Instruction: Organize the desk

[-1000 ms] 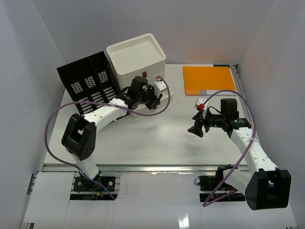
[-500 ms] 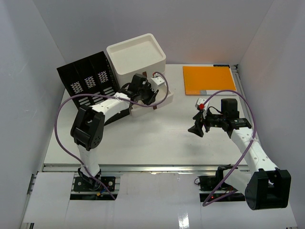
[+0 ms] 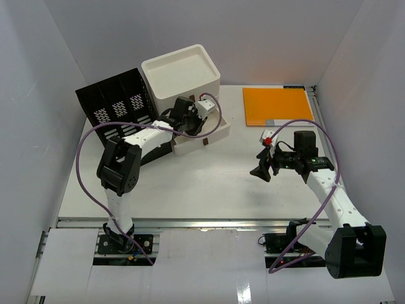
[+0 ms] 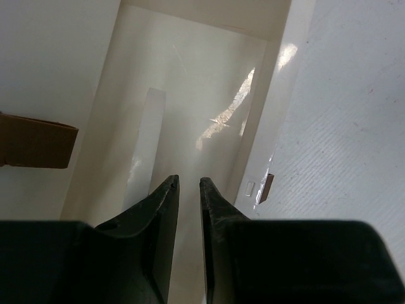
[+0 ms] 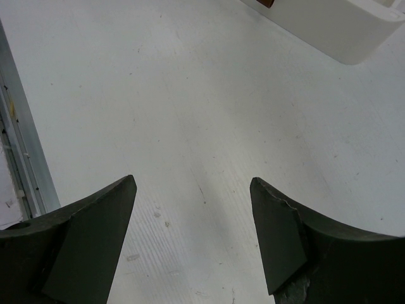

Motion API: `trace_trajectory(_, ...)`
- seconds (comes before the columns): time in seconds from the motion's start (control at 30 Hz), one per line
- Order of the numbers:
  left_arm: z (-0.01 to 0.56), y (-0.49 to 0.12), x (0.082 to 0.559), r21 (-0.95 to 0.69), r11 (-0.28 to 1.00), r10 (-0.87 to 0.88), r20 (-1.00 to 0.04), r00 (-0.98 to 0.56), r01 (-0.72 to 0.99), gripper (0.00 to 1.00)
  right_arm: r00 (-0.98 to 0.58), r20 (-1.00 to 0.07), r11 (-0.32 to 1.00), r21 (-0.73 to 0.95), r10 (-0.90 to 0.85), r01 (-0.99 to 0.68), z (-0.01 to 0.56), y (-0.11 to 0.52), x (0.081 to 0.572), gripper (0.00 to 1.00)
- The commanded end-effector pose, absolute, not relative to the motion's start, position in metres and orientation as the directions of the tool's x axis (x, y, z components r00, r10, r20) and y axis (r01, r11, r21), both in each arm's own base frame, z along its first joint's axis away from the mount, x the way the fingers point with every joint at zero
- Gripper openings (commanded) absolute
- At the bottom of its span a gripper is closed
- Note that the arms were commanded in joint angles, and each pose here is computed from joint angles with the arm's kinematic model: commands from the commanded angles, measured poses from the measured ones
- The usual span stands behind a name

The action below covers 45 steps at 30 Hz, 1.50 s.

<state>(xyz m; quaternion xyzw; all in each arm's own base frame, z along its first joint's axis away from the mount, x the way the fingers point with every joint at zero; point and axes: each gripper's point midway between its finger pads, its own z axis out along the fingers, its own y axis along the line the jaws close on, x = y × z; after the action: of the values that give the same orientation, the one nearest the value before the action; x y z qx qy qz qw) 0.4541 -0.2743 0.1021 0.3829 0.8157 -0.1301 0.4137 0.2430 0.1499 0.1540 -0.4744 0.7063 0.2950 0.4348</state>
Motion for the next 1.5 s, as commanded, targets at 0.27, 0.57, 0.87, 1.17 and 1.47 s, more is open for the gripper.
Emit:
trace_trajectory(0.27, 0.192, -0.287, 0.439, 0.056, 0.647, 0.379, -0.889, -0.257, 0.761, 0.31, -0.149, -0.907, 0.364, -0.005, -0.393, -0.931, 0.160, 0.152, 0.244, 0.79)
trace_trajectory(0.57, 0.201, -0.282, 0.419, 0.042, 0.632, 0.364, -0.897, -0.249, 0.774, 0.31, -0.153, -0.906, 0.366, -0.002, -0.394, -0.931, 0.159, 0.152, 0.244, 0.79)
trace_trajectory(0.87, 0.176, -0.286, 0.406, -0.024, 0.601, 0.382, -0.869, -0.314, 0.799, 0.31, -0.154, -0.906, 0.367, -0.002, -0.395, -0.930, 0.159, 0.151, 0.245, 0.79)
trace_trajectory(1.17, 0.158, -0.315, 0.373, -0.224, 0.534, 0.328, -0.834, -0.444, 0.815, 0.40, -0.155, -0.905, 0.369, -0.003, -0.397, -0.930, 0.158, 0.151, 0.245, 0.79)
trace_trajectory(1.47, 0.085, -0.334, 0.357, 0.054, 0.513, 0.594, -0.743, -0.309, 0.856, 0.49, -0.157, -0.904, 0.376, -0.004, -0.397, -0.927, 0.158, 0.149, 0.246, 0.79)
